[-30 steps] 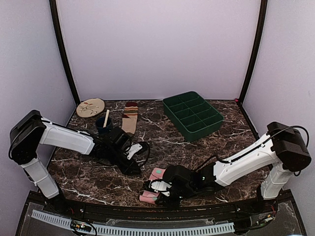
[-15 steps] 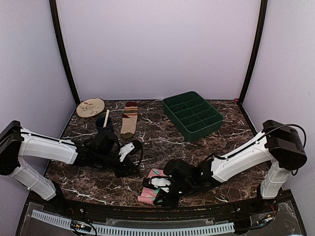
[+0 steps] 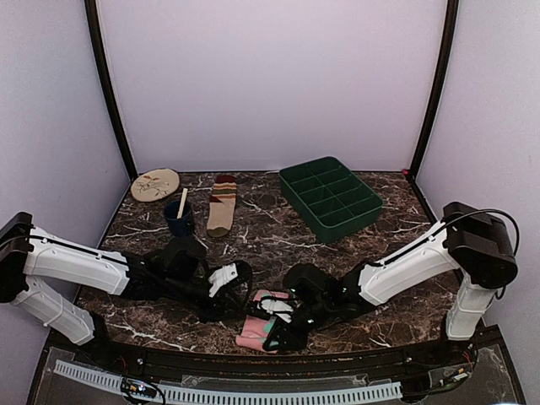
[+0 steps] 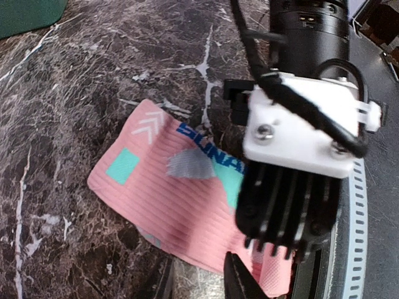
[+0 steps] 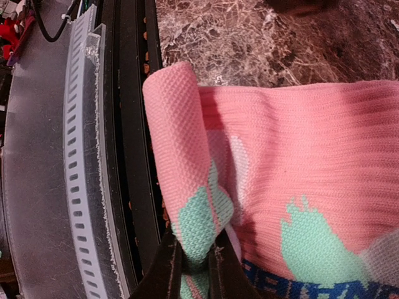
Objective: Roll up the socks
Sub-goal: Roll the sock at the center of the board.
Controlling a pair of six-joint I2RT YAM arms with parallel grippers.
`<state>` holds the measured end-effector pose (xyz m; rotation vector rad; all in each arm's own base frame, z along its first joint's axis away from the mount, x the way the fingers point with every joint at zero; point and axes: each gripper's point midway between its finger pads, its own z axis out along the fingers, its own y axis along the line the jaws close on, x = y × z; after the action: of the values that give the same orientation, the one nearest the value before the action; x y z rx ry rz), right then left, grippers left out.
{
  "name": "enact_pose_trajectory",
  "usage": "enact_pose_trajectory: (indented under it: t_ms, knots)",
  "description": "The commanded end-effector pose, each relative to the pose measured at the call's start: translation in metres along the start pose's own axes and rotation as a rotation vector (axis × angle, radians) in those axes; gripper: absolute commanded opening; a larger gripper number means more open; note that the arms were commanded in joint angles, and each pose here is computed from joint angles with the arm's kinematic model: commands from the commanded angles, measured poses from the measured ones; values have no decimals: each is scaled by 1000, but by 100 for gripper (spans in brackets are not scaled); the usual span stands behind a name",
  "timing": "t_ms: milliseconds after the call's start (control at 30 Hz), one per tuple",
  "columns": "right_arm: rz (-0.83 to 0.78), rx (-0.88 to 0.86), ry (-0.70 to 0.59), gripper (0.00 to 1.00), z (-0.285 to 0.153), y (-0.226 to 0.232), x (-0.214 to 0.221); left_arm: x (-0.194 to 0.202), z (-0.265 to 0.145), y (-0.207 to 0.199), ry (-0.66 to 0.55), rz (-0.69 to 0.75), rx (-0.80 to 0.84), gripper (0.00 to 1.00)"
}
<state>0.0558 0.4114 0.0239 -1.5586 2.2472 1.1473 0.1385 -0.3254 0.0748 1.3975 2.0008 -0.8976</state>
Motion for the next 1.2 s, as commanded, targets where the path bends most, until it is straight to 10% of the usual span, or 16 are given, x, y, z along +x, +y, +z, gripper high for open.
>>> enact_pose_trajectory:
  t_ms: [0,1167]
  knots:
    - [192,30,253,0,4,-24,83,-1,-4,-17,-14,90,51,31]
    - [339,-142,279,0,-4,-24,89,26,26,-52,201,515,-9,32]
